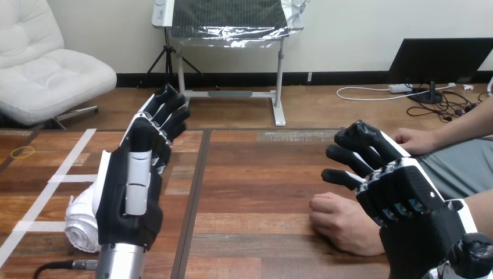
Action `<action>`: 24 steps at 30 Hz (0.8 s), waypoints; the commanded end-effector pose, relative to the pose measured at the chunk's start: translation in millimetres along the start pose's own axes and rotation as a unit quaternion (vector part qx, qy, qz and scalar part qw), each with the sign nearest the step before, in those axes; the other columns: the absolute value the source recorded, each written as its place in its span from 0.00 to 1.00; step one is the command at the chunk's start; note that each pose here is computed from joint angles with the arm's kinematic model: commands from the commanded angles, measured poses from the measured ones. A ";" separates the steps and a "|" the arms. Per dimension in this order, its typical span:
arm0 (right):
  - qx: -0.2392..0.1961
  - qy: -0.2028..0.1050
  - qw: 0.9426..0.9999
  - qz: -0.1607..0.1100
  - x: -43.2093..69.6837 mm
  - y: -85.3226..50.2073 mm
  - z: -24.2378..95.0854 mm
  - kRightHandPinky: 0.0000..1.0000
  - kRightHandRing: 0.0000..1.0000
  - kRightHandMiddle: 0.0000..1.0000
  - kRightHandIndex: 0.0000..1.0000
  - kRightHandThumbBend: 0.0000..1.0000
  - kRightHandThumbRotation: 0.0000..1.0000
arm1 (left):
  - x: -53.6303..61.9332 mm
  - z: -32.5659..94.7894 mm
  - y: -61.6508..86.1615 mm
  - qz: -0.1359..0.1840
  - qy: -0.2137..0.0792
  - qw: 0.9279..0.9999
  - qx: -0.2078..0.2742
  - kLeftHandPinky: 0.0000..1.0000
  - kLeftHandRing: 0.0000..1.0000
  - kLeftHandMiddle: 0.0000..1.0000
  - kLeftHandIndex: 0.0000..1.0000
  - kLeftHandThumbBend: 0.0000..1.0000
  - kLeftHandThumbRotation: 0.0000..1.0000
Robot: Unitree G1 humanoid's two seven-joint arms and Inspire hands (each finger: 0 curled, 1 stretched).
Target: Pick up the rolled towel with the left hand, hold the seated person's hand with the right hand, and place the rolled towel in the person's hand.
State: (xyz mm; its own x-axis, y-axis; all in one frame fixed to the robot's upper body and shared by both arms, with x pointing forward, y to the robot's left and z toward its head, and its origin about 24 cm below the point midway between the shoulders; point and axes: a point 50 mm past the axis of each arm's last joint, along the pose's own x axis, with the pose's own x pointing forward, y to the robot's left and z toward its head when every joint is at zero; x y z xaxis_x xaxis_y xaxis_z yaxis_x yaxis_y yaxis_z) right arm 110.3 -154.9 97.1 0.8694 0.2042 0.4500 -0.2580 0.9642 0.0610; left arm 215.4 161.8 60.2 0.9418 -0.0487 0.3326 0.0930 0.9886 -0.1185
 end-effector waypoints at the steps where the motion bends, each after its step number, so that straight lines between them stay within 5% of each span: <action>1: 0.000 -0.034 0.999 0.011 10.6 0.7 4.9 0.76 0.84 0.86 0.85 0.86 1.00 | 14.0 14.9 -0.1 -0.004 -0.043 0.998 0.052 0.98 0.91 0.90 0.91 0.79 0.87; 11: -0.003 -0.034 0.999 0.010 10.7 0.7 4.6 0.76 0.84 0.86 0.85 0.86 1.00 | 22.2 14.9 9.0 0.027 -0.034 0.989 0.142 1.00 0.97 0.93 0.94 0.80 0.79; 24: -0.005 -0.035 0.999 0.010 11.0 0.2 4.3 0.76 0.84 0.86 0.85 0.86 1.00 | 34.6 15.5 24.4 0.074 -0.014 0.969 0.235 1.00 1.00 0.99 0.95 0.89 0.70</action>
State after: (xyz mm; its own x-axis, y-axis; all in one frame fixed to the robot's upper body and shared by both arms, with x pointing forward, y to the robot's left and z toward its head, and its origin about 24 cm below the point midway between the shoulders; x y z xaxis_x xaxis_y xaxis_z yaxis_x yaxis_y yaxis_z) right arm 111.3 -154.7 97.7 0.8662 0.2057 0.4554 -0.2597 0.9639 0.0586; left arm 228.6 182.5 68.6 0.9419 0.0883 0.3241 -0.1715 0.9560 0.2379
